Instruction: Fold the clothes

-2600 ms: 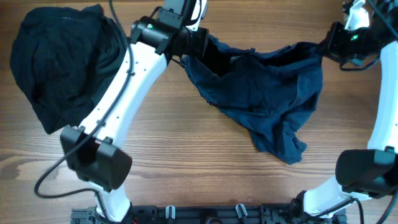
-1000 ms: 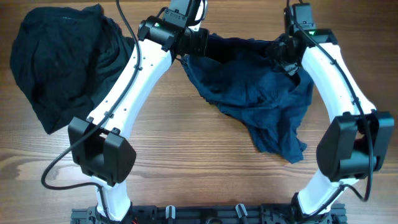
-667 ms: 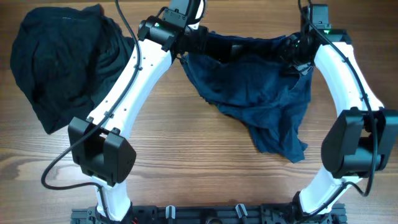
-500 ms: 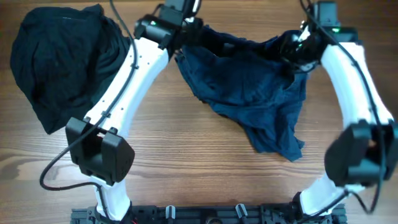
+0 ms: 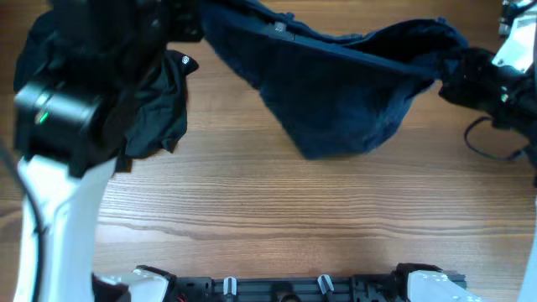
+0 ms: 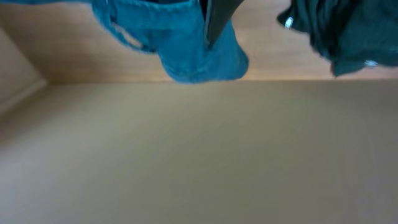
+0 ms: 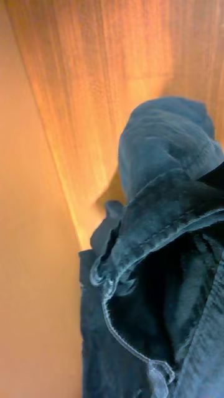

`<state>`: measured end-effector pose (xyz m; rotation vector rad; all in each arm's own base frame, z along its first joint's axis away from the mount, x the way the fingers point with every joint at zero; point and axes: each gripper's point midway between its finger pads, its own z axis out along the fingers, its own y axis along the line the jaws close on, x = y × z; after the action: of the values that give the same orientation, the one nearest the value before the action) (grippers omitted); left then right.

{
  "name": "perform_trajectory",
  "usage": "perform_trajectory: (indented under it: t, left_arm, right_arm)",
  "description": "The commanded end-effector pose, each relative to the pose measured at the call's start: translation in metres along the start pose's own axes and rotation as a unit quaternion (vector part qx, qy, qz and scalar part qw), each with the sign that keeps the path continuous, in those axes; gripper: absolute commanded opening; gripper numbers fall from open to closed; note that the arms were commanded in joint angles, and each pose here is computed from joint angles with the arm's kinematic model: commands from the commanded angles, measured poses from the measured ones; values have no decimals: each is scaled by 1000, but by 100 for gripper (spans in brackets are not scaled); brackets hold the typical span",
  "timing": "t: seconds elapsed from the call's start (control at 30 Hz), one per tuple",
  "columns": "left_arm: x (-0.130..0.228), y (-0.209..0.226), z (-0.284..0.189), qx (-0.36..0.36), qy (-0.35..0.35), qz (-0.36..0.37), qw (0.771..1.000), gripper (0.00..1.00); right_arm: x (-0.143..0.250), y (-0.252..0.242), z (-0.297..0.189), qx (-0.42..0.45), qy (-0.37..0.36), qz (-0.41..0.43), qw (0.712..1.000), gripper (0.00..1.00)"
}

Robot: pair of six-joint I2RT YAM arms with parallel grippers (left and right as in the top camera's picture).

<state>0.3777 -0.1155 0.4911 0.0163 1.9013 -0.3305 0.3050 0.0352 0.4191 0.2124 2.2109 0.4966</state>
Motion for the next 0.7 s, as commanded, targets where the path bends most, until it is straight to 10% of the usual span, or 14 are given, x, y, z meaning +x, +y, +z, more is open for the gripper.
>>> perform_trajectory:
  t: [0.0,0.2,0.67]
  left_arm:
    - [-24,26,-57,-50,-53,-16,997,4]
    - [-1,32,-73,-60,-14,-63,996,4]
    - [104,40,81,-125,182,-66,973,4]
  right_arm:
    - [-2,-3,-43,32,-40,-28,998,4]
    - [30,0,-48,21,20,-13,1000,4]
    - [11,-59,88,75,131,15,988,4]
